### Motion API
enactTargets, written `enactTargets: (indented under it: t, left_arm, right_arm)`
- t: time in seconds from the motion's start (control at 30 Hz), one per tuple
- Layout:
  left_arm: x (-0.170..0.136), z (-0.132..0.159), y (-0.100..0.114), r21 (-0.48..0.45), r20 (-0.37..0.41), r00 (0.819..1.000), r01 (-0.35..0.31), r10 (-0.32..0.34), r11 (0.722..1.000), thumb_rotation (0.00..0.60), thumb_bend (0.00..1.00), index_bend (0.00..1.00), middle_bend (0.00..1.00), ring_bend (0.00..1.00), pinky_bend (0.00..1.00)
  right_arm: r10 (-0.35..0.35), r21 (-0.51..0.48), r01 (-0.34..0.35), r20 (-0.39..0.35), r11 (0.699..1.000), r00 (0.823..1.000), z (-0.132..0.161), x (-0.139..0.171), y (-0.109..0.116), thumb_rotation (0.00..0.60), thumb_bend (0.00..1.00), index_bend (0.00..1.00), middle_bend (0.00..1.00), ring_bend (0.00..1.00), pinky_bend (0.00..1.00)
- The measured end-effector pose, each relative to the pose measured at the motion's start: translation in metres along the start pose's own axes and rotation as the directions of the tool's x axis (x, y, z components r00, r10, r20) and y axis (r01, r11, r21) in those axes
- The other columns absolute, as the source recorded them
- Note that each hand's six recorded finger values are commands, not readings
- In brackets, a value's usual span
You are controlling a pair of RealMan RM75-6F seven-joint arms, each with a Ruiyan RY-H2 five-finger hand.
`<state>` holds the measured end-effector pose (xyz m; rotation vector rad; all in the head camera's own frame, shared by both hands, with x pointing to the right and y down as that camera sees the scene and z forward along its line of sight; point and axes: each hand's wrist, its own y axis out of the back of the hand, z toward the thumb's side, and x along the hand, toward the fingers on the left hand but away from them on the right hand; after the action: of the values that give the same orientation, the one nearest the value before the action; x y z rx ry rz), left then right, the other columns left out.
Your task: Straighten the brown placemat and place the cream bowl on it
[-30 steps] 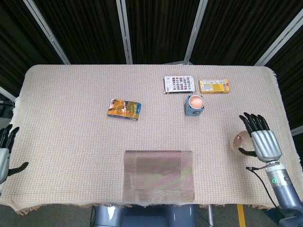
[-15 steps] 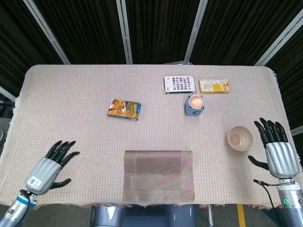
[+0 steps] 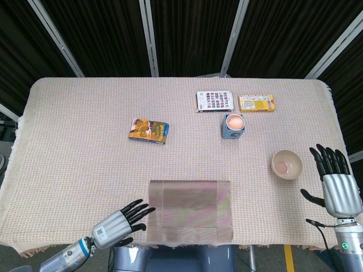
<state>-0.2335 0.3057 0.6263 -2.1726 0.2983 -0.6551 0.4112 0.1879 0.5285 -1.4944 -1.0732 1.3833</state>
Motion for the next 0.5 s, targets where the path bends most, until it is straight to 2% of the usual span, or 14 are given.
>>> enactTargets:
  t: [0.2, 0.5]
  left_arm:
    - [0.02, 0.01, -0.023, 0.035, 0.088, 0.996, 0.026, -0.029, 0.999, 0.6, 0.3, 0.41, 0.0, 0.0, 0.0]
    - [0.022, 0.007, -0.041, 0.078, 0.136, 0.99, 0.029, -0.039, 0.997, 0.6, 0.31, 0.41, 0.0, 0.0, 0.0]
  right_arm:
    - [-0.001, -0.004, 0.001, 0.004, 1.0, 1.0, -0.002, -0.001, 0.002, 0.6, 0.0, 0.0, 0.0, 0.0, 0.0]
    - [-0.005, -0.014, 0.005, 0.009, 1.0, 1.0, -0.004, -0.001, 0.004, 0.6, 0.0, 0.0, 0.0, 0.0, 0.0]
